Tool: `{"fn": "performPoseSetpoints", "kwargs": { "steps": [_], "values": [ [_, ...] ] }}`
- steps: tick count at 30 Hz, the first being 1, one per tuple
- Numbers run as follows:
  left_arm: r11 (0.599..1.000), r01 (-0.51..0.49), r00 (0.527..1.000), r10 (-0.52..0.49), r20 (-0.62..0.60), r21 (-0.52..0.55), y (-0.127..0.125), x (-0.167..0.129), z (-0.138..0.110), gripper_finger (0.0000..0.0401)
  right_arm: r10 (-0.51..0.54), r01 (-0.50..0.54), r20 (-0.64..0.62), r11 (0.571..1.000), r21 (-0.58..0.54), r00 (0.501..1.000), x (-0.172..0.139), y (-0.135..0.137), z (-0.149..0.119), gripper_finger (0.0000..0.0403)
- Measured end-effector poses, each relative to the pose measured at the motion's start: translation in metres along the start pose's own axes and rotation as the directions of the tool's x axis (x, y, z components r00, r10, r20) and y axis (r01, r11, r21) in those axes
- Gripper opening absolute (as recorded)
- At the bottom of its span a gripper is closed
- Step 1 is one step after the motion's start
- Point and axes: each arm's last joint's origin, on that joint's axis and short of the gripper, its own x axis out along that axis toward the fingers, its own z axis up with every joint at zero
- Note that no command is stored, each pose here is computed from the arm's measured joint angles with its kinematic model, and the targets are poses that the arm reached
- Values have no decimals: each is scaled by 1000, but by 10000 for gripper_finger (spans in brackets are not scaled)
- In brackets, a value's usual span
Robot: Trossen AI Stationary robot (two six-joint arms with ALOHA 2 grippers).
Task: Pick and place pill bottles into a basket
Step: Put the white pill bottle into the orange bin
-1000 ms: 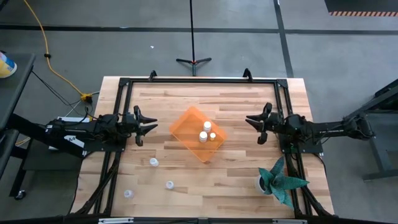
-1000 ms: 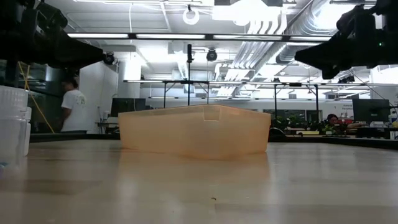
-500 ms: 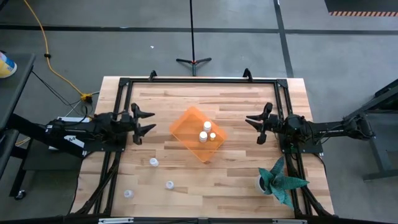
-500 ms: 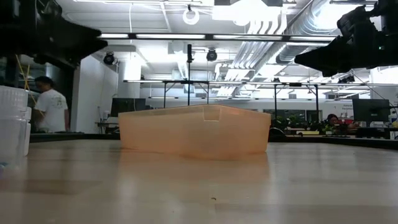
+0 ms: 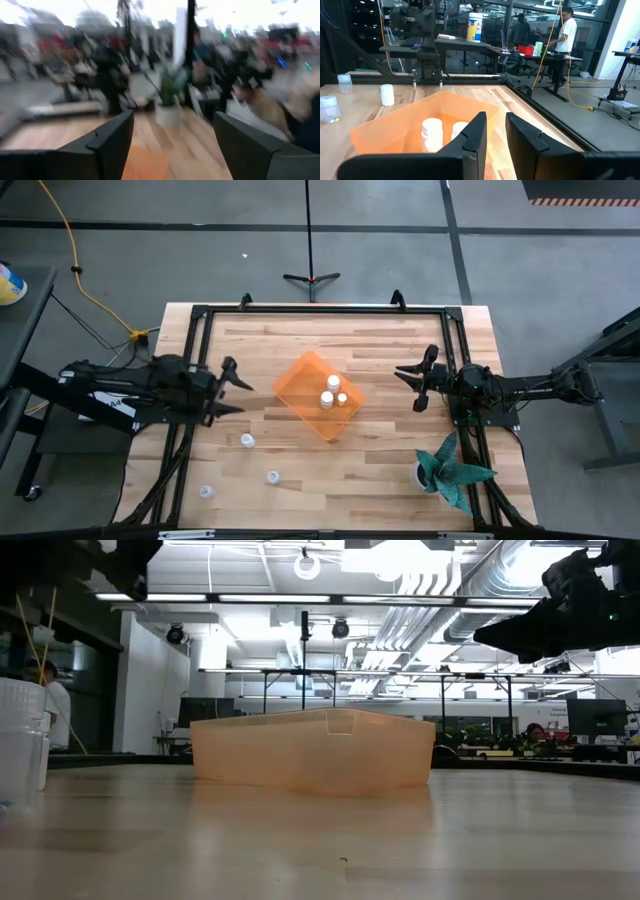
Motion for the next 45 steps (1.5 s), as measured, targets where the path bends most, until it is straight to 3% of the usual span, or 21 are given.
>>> {"fn": "performPoseSetpoints", "kwargs": {
  "steps": [4,8,13,15,18,20,23,25,27,32,38,43,45],
  "values": [
    [997,4,985,-18,-173,-83,4,18,-1,291,0,0,0,1000,0,1000,0,0,0,62],
    [979,-15,934,-59,-353,-203,7,35,-1,285,0,0,0,1000,0,1000,0,0,0,62],
    [921,97,852,-272,-447,-377,1,60,5,284,-14,14,-1,1000,0,1000,0,0,0,62],
    [912,92,805,-305,-509,-401,-4,67,6,282,-28,28,-2,1000,0,1000,0,-1,0,62],
    [903,-20,716,-286,-637,-429,-13,76,6,280,-49,49,-4,999,0,999,0,-1,0,62],
    [890,-143,627,-258,-735,-433,-19,79,0,280,-52,52,-6,999,-1,999,0,-2,0,62],
    [847,-290,523,-249,-815,-445,-28,83,-6,280,-52,52,-6,999,-8,999,0,-2,0,62],
    [816,-349,481,-265,-836,-460,-34,86,-11,280,-52,52,-7,999,-10,999,0,-1,0,62],
    [786,-394,460,-280,-843,-476,-39,89,-15,280,-52,52,-7,999,-12,999,0,-1,0,62],
    [757,-485,398,-253,-882,-437,-50,92,-26,280,-45,45,-8,999,-26,999,0,-1,0,62],
    [715,-577,387,-187,-903,-395,-48,94,-31,280,-43,42,-27,999,-33,999,0,-1,-2,62],
    [691,-642,350,-122,-929,-333,-46,90,-33,280,-43,41,-35,999,-35,998,0,-1,-3,62],
    [661,-676,335,-118,-935,-326,-46,89,-33,280,-42,41,-39,999,-36,998,0,-1,-4,62]
  ]
}}
